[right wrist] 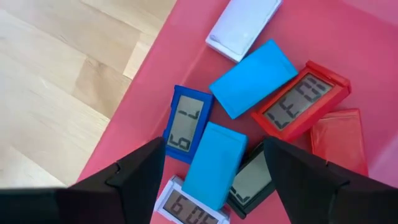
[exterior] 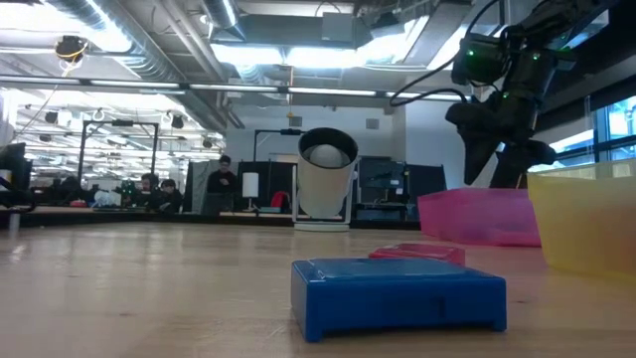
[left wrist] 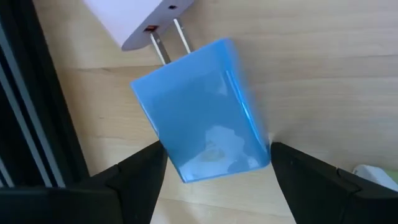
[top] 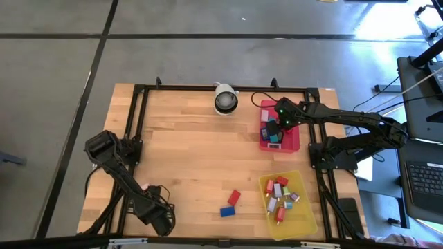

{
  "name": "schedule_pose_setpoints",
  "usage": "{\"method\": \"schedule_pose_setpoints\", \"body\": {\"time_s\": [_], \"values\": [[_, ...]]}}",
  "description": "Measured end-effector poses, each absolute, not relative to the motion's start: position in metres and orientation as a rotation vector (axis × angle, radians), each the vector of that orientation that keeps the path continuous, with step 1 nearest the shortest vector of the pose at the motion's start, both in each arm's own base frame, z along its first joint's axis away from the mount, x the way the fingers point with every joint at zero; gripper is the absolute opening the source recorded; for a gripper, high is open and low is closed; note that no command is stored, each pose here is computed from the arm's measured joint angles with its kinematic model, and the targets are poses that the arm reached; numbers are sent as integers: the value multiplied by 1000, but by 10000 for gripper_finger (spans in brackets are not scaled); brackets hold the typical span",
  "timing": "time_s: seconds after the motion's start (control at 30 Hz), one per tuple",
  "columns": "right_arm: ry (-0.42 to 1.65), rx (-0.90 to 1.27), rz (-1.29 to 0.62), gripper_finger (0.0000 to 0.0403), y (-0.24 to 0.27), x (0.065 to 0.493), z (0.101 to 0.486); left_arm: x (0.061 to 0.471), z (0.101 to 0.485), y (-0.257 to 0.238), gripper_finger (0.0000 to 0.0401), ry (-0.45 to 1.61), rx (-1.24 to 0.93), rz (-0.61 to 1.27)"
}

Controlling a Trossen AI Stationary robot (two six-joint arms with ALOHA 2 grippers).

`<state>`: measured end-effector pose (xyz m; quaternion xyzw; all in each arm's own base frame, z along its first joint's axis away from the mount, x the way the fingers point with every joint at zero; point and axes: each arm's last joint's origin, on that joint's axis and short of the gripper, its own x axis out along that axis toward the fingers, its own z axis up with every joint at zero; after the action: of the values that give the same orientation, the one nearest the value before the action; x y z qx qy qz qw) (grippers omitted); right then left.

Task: Pick & Place Office items
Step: Put the purple charger adapter into the yellow bin

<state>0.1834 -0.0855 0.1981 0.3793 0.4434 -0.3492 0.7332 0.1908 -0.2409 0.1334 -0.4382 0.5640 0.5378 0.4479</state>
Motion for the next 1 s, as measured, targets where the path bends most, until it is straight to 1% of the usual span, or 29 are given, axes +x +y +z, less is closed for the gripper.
{"method": "schedule_pose_setpoints", "body": {"time_s": [0.43, 0.53, 0.7, 1.0], "values": [[907, 866, -754, 277, -87, 189, 201, 185, 135, -246, 194, 1333, -1057, 1270], [904, 880, -732, 277, -87, 189, 201, 186, 135, -244, 182, 1338, -1051, 1262], [907, 890, -721, 277, -87, 189, 201, 194, 137, -239, 192, 1384, -1008, 1226], [899, 888, -719, 277, -87, 190, 201, 227, 148, -225, 235, 1446, -866, 974]]}}
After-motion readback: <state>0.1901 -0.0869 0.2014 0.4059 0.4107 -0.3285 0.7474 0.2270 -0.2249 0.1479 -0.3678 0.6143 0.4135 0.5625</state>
